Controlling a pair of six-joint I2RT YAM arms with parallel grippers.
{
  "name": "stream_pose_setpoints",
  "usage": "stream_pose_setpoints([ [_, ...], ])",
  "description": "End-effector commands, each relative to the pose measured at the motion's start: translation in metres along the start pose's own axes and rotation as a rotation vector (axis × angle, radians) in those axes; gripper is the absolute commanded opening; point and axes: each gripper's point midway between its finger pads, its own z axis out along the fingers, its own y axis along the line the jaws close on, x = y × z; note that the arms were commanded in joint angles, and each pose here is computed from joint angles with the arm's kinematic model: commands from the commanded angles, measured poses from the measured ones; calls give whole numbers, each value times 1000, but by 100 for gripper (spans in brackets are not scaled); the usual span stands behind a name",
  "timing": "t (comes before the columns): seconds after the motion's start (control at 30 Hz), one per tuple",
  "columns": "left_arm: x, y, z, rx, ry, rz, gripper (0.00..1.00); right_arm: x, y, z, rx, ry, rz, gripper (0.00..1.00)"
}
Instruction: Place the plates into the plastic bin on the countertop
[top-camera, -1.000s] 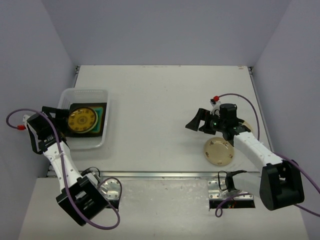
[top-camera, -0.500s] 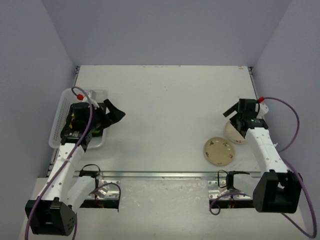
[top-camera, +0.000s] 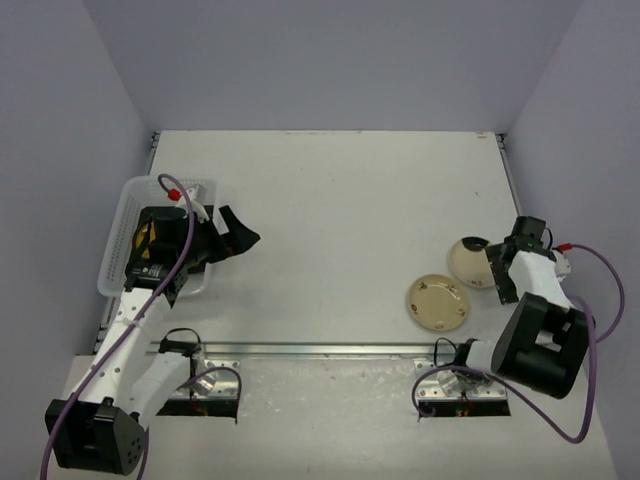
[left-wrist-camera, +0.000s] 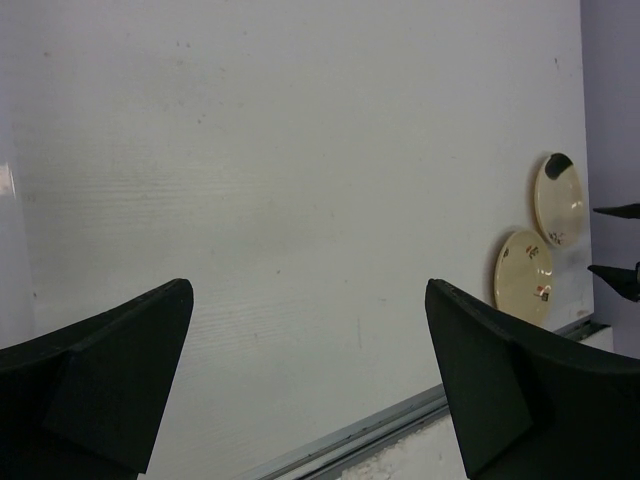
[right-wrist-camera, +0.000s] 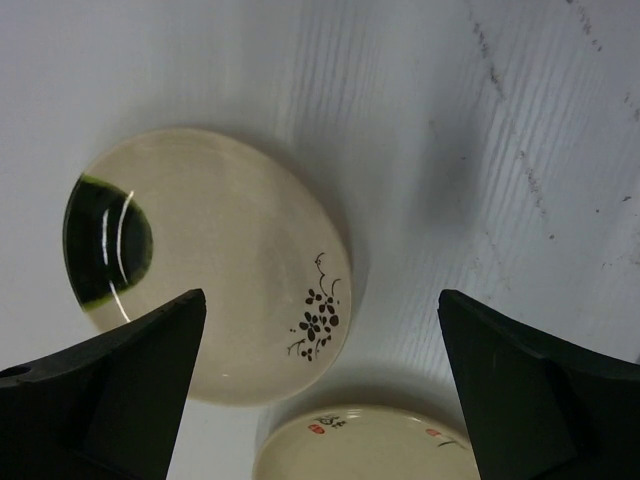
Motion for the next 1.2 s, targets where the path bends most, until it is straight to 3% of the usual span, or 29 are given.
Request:
stream_pose_setpoints([
  [0.0, -3, -19, -3, 95, -16, 58, 100, 16, 15, 23, -70, 49, 68, 99],
  [0.23, 0, -24, -5, 126, -6, 68, 100, 48, -2, 58, -2, 124, 63, 95],
  [0.3, 0, -24, -5, 127, -5, 69, 100, 55, -4, 63, 14, 147, 61, 83],
  [0.47, 2, -27, -4, 131, -1, 72, 100, 68, -2, 71, 12, 209, 48, 26],
  [0.5, 3, -28, -4, 134, 1, 74, 100, 67, 0, 71, 4, 208, 47, 9],
  [0.53, 4, -28, -4, 135, 3, 75, 100, 67, 2, 70, -8, 208, 45, 2],
  [0.73, 6, -28, -1, 135, 19, 70, 100, 69, 45, 52, -223, 227, 1, 0],
  [0.93, 6, -26, 0, 127, 20, 59, 100, 74, 108, 10, -446, 197, -189, 0],
  [1.17, 11, -34, 3, 180, 30, -1, 100, 124, 157, -72, -665, 167, -500, 0],
])
